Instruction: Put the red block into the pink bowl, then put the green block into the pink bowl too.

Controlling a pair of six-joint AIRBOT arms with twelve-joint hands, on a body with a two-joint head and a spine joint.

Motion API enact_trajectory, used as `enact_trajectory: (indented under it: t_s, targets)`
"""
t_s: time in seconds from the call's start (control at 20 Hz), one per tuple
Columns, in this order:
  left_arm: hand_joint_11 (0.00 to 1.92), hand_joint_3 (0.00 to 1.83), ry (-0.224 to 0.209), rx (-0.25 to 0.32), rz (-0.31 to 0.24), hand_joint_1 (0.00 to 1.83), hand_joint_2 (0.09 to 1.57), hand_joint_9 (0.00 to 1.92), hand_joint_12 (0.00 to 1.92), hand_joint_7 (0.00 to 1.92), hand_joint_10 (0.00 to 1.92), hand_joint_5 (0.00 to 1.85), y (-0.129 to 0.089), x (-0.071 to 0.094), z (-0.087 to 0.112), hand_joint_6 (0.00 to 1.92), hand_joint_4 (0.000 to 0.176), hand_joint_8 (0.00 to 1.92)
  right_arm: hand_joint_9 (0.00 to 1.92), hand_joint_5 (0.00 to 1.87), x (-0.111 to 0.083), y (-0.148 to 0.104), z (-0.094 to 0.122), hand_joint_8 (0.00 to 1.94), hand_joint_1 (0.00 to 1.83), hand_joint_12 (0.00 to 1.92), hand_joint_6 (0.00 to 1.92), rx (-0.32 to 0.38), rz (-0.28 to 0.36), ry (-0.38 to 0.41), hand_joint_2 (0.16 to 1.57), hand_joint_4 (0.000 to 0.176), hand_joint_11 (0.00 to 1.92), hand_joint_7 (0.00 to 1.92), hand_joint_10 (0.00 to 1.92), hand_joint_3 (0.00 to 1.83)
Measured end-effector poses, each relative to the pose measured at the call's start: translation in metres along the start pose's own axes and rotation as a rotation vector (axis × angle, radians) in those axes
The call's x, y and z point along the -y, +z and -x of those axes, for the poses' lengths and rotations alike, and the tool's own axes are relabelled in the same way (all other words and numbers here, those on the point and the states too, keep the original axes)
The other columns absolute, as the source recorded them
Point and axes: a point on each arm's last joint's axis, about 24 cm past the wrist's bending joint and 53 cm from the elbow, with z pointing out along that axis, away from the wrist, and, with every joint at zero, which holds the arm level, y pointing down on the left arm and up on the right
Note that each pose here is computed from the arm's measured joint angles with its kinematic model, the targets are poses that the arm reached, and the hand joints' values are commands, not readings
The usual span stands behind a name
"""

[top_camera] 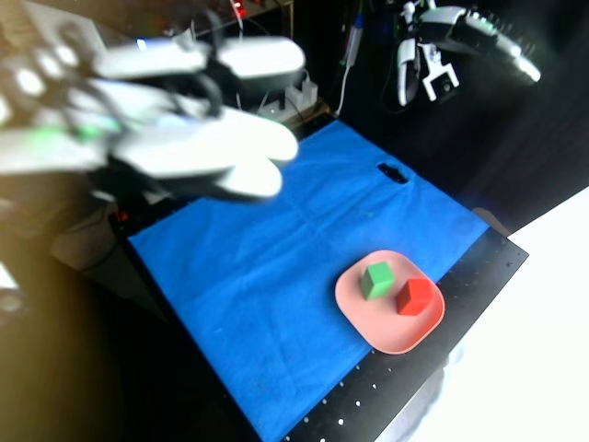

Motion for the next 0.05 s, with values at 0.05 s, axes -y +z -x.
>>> enact_trajectory:
  t_s: [0.05]
  targets:
    - [0.22,0.01,-0.001,0.005,-0.024,0.67,0.96,0.28,0.06,0.3,0.0,0.18,-0.0003,0.0077,0.0027,0.0,0.065,0.0,0.34,0.04,-0.0028,-0.0025,0.0036,0.0,0.6,0.56,0.0,0.008,0.006,-0.002,0.83,0.021,0.01,0.32,0.0,0.02]
